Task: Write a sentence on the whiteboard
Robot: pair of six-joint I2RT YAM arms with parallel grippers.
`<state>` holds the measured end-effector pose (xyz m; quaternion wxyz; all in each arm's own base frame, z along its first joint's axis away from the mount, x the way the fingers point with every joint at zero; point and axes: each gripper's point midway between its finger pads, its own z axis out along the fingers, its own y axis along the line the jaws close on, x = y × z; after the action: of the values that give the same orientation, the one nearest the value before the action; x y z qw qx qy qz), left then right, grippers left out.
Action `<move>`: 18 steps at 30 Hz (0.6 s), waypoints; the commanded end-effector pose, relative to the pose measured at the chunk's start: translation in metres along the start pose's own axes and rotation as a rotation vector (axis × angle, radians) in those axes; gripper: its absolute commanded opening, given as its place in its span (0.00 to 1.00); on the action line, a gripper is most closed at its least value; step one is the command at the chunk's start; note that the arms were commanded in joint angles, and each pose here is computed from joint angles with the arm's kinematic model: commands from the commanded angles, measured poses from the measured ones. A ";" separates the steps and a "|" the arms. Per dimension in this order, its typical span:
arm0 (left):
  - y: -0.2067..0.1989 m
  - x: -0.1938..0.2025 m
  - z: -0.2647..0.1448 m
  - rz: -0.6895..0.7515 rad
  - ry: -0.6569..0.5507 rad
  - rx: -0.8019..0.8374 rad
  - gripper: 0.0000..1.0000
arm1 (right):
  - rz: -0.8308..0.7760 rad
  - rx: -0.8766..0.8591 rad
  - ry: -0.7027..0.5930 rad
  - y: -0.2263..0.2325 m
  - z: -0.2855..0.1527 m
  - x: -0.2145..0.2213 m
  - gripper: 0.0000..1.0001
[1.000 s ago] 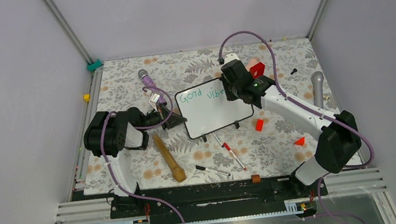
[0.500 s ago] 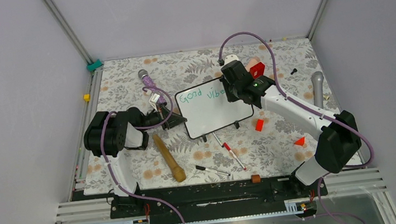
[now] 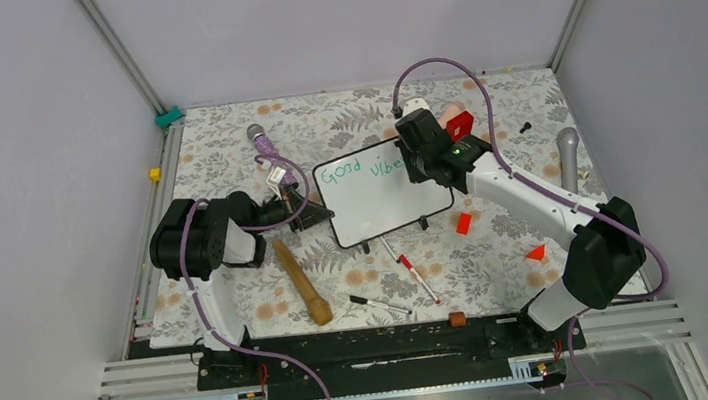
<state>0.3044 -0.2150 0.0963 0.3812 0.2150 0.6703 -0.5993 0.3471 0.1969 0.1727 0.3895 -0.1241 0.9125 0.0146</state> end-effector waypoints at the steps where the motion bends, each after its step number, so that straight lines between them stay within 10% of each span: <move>1: 0.000 0.000 0.003 0.081 0.009 0.029 0.00 | -0.001 0.032 -0.008 -0.007 0.000 -0.006 0.00; 18: 0.000 0.001 0.003 0.081 0.010 0.029 0.00 | -0.014 -0.044 0.020 0.004 -0.004 0.002 0.00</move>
<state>0.3044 -0.2150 0.0963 0.3812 0.2150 0.6703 -0.5993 0.3445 0.2000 0.1696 0.3814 -0.1317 0.9147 0.0221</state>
